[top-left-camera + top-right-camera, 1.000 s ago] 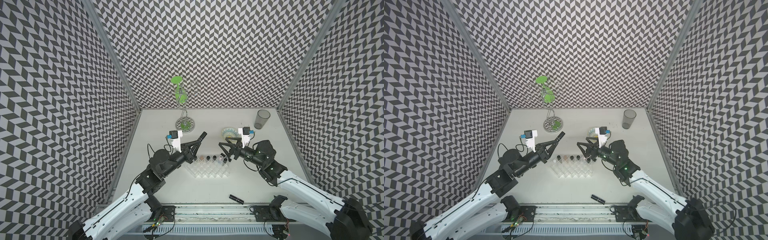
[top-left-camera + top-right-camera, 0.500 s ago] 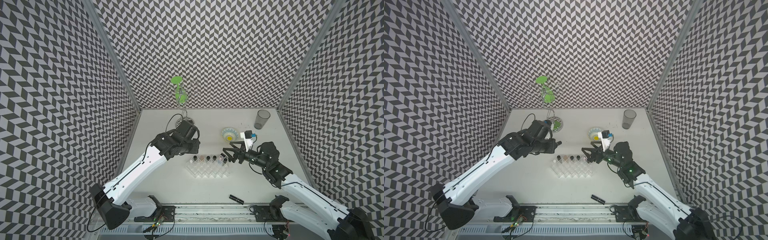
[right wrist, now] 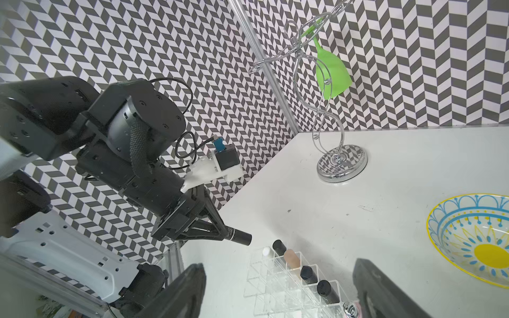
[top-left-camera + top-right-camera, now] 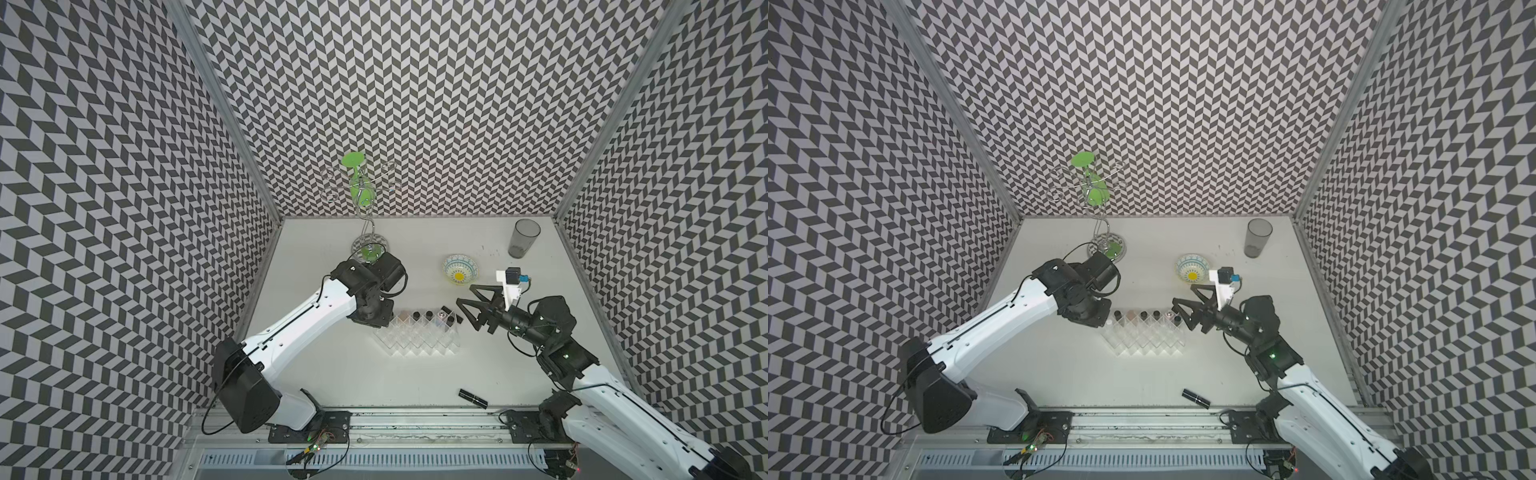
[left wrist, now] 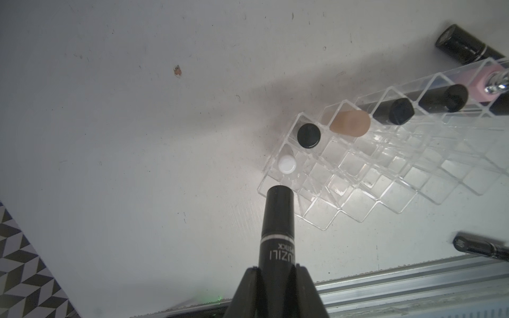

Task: Arrange the lipsticks in the organizer
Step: Place the lipstick in the storage box, then pick up the lipstick at the center of the board.

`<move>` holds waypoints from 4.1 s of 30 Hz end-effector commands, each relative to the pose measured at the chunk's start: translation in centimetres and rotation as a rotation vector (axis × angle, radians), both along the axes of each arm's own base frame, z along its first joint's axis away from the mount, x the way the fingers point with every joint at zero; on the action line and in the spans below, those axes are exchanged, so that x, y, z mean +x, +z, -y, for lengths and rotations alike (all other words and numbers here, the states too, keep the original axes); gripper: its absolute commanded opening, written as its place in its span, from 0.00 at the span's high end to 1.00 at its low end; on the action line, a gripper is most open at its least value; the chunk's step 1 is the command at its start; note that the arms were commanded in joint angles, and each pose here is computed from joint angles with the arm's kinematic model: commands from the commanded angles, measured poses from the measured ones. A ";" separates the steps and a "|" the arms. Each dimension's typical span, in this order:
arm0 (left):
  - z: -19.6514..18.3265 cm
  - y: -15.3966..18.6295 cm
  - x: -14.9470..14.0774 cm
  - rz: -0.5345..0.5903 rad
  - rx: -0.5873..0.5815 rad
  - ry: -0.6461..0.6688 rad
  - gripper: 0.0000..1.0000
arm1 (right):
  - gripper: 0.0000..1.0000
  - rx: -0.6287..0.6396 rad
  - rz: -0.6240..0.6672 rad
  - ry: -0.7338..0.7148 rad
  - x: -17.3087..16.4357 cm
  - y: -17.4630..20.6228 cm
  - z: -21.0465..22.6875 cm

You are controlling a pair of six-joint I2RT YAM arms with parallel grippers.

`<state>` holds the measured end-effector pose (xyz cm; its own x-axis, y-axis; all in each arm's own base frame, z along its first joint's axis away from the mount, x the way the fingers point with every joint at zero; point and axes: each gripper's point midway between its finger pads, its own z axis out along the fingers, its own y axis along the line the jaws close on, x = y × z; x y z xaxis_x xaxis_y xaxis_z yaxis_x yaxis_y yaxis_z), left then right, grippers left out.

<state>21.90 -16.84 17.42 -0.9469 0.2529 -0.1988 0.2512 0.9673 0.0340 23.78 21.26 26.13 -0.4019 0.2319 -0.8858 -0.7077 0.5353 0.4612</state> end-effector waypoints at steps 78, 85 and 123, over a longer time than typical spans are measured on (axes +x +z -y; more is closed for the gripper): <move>9.1 10.8 -1.8 0.723 -1.090 -0.343 0.33 | 0.22 -1.199 -0.706 0.151 -16.2 -20.1 -0.3; 10.0 10.1 -1.8 0.694 -1.069 -0.361 0.33 | 0.32 -1.299 -0.708 0.142 -15.7 -23.4 0.3; 10.0 9.8 -8.7 0.521 -1.673 -0.378 0.31 | 0.91 0.201 -0.154 0.219 -4.6 2.3 -5.7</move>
